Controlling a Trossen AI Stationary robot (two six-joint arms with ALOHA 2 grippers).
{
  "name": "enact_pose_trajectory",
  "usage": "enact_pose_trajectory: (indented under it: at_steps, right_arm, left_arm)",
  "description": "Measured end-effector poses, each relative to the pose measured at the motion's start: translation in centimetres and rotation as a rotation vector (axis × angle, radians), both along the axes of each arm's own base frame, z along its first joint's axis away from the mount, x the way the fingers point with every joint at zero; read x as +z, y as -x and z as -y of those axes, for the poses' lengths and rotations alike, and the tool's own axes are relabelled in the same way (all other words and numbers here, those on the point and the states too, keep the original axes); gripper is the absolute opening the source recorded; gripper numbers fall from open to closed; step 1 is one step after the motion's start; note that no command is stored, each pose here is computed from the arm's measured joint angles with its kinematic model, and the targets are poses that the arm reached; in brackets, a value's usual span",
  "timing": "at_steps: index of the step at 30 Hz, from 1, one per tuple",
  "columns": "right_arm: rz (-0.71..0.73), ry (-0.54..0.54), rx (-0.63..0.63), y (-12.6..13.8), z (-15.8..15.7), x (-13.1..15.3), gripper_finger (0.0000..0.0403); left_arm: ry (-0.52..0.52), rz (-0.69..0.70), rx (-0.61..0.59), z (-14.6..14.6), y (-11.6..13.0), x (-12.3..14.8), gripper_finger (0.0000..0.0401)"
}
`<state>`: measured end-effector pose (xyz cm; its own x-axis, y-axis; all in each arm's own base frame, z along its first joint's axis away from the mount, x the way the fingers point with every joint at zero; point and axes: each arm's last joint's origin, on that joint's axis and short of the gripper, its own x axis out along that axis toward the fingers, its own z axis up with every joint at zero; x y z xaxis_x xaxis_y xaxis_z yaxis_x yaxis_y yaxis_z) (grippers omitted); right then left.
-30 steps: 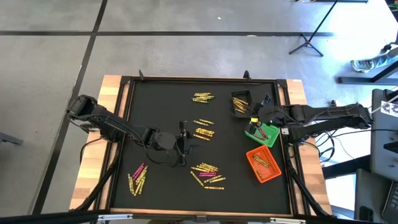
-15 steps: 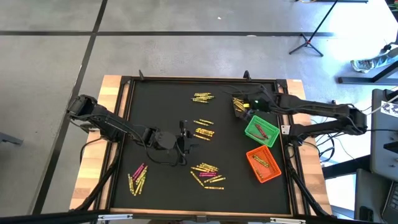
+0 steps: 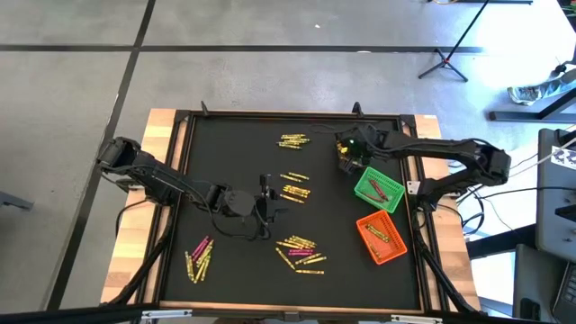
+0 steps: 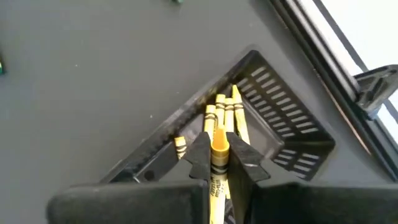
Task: Sort crayons
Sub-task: Put the yellow crayon into the black basket, then put the red crayon into the green basket
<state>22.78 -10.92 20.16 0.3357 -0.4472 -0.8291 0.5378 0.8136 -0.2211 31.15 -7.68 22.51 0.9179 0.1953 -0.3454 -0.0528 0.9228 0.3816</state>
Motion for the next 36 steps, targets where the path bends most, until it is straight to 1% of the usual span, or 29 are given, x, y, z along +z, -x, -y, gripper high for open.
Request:
enact_pose_trajectory:
  at_steps: [3,6,8,13,16,19,21,24,27,29,31,33,36]
  right_arm:
    - [-0.016,-0.006,0.007,-0.2,0.0,-0.4,0.0019]
    - [-0.026,-0.011,0.006,-0.2,0.0,-0.6,0.0034]
    - [-0.027,-0.010,0.005,-0.2,0.0,-0.6,0.0059]
    - [-0.020,-0.006,0.003,-0.3,0.1,-0.5,0.0147]
    - [0.002,0.002,0.008,-0.4,0.1,-0.4,0.0185]
    - [0.073,0.039,0.056,-1.0,-0.5,0.5,0.0203]
    - [0.133,0.083,0.124,-1.6,-1.3,1.3,0.0205]
    - [0.255,0.139,0.243,-2.7,-2.8,2.7,0.0202]
    - [0.370,0.168,0.367,-3.9,-4.3,3.7,0.0198]
    - [0.433,0.185,0.453,-4.5,-5.3,4.2,0.0198]
    - [0.494,0.201,0.521,-5.2,-6.2,4.6,0.0198]
    - [0.539,0.209,0.572,-5.5,-6.9,4.9,0.0198]
    - [0.606,0.218,0.628,-6.0,-7.9,5.4,0.0198]
  left_arm:
    - [0.002,0.004,0.000,0.0,0.0,0.0,0.0114]
    - [0.002,0.006,0.000,0.0,0.0,0.1,0.0114]
    - [0.002,0.006,0.000,0.0,0.0,0.1,0.0114]
    - [0.003,0.006,0.000,0.0,0.0,0.1,0.0114]
    - [0.003,0.006,0.001,0.0,0.0,0.1,0.0114]
    - [0.037,0.005,0.015,0.0,0.0,0.0,0.0114]
    - [0.056,-0.016,0.026,0.0,0.1,-0.3,0.0114]
    - [0.069,-0.085,0.043,-0.1,0.4,-0.9,0.0114]
    - [0.126,-0.188,0.067,-0.1,1.1,-1.4,0.0114]
    - [0.182,-0.270,0.074,0.1,1.4,-1.3,0.0114]
    - [0.244,-0.387,0.089,0.4,2.0,-1.4,0.0114]
    - [0.342,-0.488,0.104,0.5,2.5,-1.3,0.0114]
    - [0.523,-0.649,0.143,0.7,3.5,-1.6,0.0114]
